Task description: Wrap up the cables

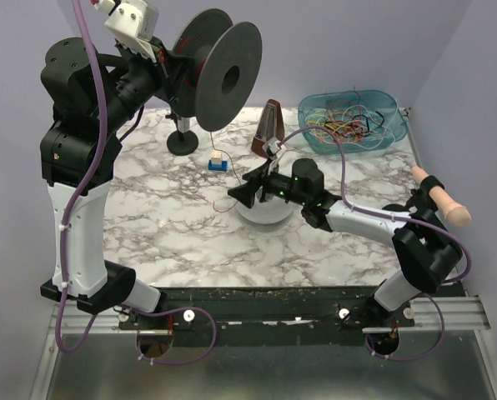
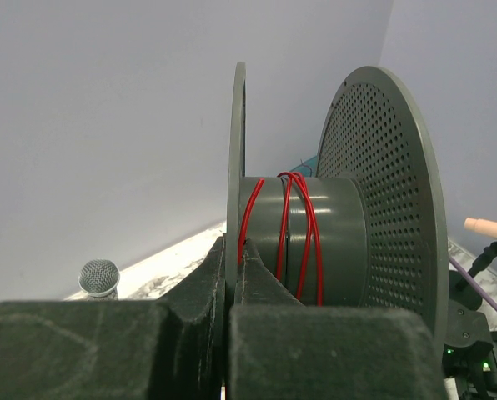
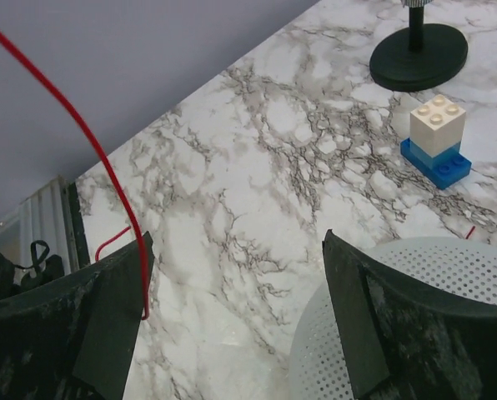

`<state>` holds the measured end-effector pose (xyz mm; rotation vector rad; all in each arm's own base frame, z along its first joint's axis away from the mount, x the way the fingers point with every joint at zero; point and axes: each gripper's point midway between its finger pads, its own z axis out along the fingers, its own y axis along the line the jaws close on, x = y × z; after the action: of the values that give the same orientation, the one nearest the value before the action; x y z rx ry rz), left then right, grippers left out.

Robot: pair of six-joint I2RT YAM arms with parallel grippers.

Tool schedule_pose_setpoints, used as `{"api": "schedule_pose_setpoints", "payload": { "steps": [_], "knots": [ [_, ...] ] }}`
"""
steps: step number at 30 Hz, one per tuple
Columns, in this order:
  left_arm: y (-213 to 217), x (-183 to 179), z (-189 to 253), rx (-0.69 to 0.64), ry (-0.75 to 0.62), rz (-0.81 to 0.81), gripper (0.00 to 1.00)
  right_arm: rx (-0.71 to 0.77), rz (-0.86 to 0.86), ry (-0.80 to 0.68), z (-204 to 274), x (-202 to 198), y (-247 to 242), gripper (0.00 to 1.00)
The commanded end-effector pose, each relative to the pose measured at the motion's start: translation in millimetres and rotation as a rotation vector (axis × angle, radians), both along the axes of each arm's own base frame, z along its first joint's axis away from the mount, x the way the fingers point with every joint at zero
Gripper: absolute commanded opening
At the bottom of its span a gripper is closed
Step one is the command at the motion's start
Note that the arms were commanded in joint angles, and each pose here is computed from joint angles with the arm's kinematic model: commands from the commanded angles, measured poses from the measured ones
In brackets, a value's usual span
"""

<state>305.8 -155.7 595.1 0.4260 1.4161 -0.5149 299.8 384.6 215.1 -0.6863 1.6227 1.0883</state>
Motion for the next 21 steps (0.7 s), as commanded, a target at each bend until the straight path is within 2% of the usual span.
{"api": "schedule_pose_setpoints", "payload": {
  "steps": [1,2,4,5,7,10,13,14,17,21],
  "knots": [
    [-1,-21,32,-0.041,-0.1,-0.041,0.0,0.076,-0.003,-0.003,23,-1,4,0.8],
    [-1,-22,33,-0.041,-0.103,-0.044,0.0,0.069,0.005,0.004,21,0,7,0.72],
    [-2,-24,34,-0.047,-0.102,-0.051,0.0,0.076,0.037,0.015,19,1,15,0.5],
    [-2,-25,34,-0.045,-0.105,-0.057,0.0,0.087,0.058,0.022,19,0,20,0.44],
    [-3,-26,34,-0.044,-0.105,-0.062,0.0,0.119,0.082,0.032,21,0,27,0.38],
    [-2,-27,34,-0.041,-0.106,-0.058,0.0,0.147,0.075,0.039,22,6,32,0.38],
    [-1,-26,33,-0.033,-0.107,-0.055,0.0,0.151,0.079,0.035,24,10,36,0.49],
    [-1,-26,33,-0.03,-0.109,-0.053,0.0,0.155,0.09,0.032,26,9,38,0.5],
    [-1,-25,34,-0.03,-0.111,-0.05,0.0,0.172,0.094,0.028,30,12,42,0.48],
    [-2,-27,35,-0.031,-0.113,-0.059,0.0,0.182,0.098,0.035,29,12,44,0.4]
  ]
}}
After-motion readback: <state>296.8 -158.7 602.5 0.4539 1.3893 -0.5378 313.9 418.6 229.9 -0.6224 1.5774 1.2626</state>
